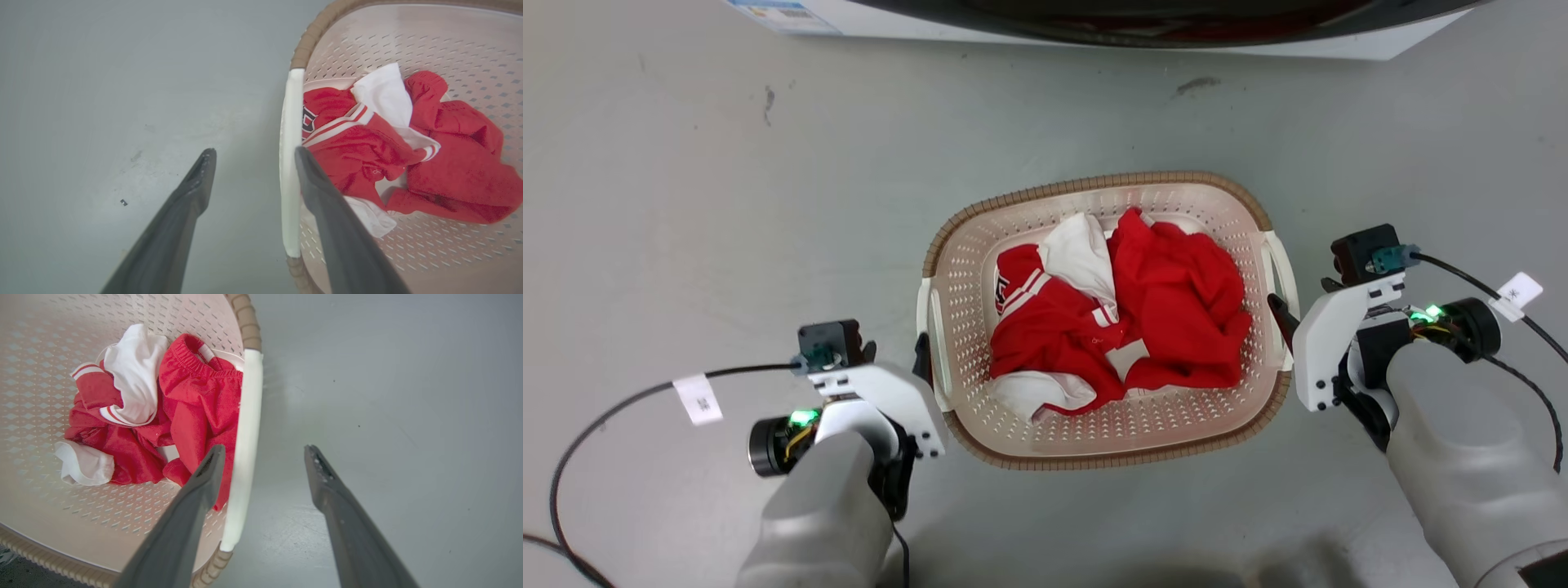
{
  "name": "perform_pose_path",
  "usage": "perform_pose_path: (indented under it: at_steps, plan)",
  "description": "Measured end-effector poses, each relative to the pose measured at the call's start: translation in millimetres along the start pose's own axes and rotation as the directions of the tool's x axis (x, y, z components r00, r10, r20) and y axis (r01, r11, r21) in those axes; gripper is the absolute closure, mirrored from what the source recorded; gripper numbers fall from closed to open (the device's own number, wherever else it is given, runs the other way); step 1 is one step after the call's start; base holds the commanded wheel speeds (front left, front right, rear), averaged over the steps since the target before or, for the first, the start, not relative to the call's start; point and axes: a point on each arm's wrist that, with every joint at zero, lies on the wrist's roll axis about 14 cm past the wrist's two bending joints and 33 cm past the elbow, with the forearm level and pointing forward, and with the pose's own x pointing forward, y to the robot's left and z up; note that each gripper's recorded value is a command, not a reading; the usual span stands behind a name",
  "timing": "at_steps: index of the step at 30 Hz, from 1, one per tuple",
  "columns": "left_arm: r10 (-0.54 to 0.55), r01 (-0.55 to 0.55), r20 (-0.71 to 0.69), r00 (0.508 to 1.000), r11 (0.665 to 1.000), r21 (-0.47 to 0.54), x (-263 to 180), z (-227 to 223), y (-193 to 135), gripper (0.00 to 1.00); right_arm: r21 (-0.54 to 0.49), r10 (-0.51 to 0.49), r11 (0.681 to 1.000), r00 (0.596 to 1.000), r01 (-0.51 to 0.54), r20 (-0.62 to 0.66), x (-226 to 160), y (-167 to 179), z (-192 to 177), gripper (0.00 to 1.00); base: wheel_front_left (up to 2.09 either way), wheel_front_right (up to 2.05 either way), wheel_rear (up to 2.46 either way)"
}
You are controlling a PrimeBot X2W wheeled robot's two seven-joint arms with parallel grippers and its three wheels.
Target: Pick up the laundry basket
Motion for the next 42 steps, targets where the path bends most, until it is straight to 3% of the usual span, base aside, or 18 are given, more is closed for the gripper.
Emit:
perform_pose_path:
  at_steps: [17, 18, 19, 20, 32, 42]
  plan:
    - [0.01, -0.011, -0.097, 0.995, 1.0, -0.007, 31, -20, 0, 0.0, -0.024, 0.053, 0.998, 0.99, -0.057, -0.132, 39, 10, -28, 0.02, 0.0, 0.0, 0.0]
    - [0.01, -0.011, -0.1, 0.995, 1.0, -0.008, 31, -21, 0, 0.0, -0.019, 0.055, 0.998, 0.989, -0.058, -0.139, 39, 10, -31, 0.58, 0.0, 0.0, 0.0]
    - [0.01, -0.011, -0.101, 0.995, 1.0, -0.011, 32, -21, 0, 0.05, -0.011, 0.058, 0.998, 0.987, -0.06, -0.152, 40, 12, -34, 0.77, 0.0, 0.0, 0.0]
    - [0.007, -0.009, -0.101, 0.995, 1.0, -0.015, 32, -21, 0, 1.0, -0.004, 0.062, 0.998, 0.986, -0.063, -0.157, 41, 13, -35, 1.0, 0.0, 0.0, 0.0]
    - [-0.039, 0.038, -0.067, 0.997, 0.999, -0.014, 28, -10, -15, 1.0, 0.016, 0.077, 0.997, 0.986, -0.075, -0.149, 34, 18, -27, 1.0, 0.0, 0.0, 0.0]
    - [-0.093, 0.096, -0.058, 0.994, 0.994, 0.056, 10, 15, -32, 1.0, 0.072, 0.071, 0.996, 0.988, -0.062, -0.135, -2, 21, -13, 1.0, 0.0, 0.0, 0.0]
